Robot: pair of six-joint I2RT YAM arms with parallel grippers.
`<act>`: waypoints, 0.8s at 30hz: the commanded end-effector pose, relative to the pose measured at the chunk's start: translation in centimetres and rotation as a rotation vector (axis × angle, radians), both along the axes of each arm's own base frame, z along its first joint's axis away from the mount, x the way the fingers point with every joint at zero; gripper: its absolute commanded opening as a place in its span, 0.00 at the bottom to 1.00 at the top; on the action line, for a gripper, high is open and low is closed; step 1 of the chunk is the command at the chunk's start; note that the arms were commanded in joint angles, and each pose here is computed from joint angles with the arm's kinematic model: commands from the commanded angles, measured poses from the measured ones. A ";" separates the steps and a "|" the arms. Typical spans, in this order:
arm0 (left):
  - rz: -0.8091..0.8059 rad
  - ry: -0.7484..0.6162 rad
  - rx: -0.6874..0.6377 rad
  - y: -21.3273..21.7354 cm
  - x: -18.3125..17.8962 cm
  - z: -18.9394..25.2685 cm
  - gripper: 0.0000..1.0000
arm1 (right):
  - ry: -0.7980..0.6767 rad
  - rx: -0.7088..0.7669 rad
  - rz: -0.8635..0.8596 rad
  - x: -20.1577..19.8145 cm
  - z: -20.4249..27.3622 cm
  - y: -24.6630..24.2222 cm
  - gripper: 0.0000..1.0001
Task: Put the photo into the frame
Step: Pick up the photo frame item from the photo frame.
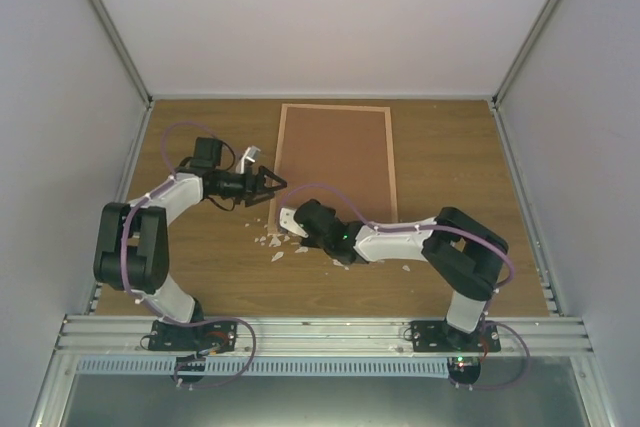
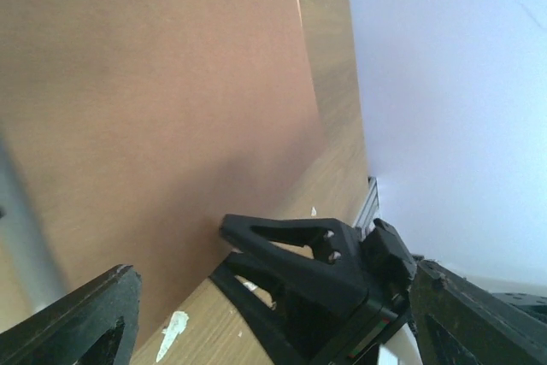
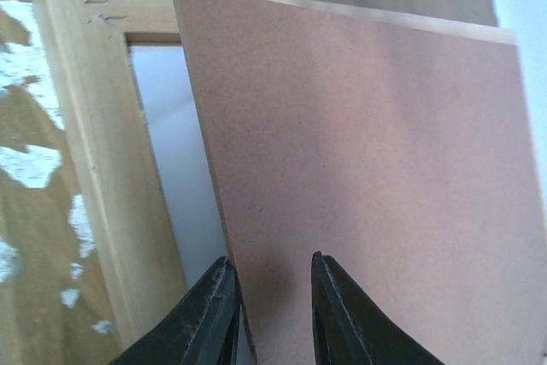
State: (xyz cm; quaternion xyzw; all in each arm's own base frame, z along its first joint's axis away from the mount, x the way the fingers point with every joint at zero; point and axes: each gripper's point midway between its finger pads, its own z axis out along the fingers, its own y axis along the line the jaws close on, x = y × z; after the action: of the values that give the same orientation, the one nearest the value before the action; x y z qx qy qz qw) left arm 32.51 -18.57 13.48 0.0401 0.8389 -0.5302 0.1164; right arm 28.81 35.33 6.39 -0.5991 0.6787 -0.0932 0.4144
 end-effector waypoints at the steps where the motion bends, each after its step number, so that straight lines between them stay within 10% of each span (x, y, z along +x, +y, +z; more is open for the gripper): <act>1: 0.107 -0.107 0.004 2.4 1.6 2.7 0.88 | -0.188 0.081 -0.093 2.1 5.6 -0.5 0.25; 14: 0.384 -0.123 0.422 10.3 5.6 -2.4 0.85 | -0.279 0.132 -0.147 4.3 10.2 -0.9 0.05; 24: 0.186 -0.245 0.631 6.7 4.1 -6.2 0.83 | -0.282 0.154 -0.154 5.5 11.7 -0.9 0.01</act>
State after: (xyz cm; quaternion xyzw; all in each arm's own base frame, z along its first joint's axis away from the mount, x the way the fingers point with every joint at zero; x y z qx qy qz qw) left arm 36.27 -12.01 8.58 0.0307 0.9368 -0.2593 0.2331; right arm 32.67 35.02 14.50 -0.5439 0.6510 -0.1598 0.5048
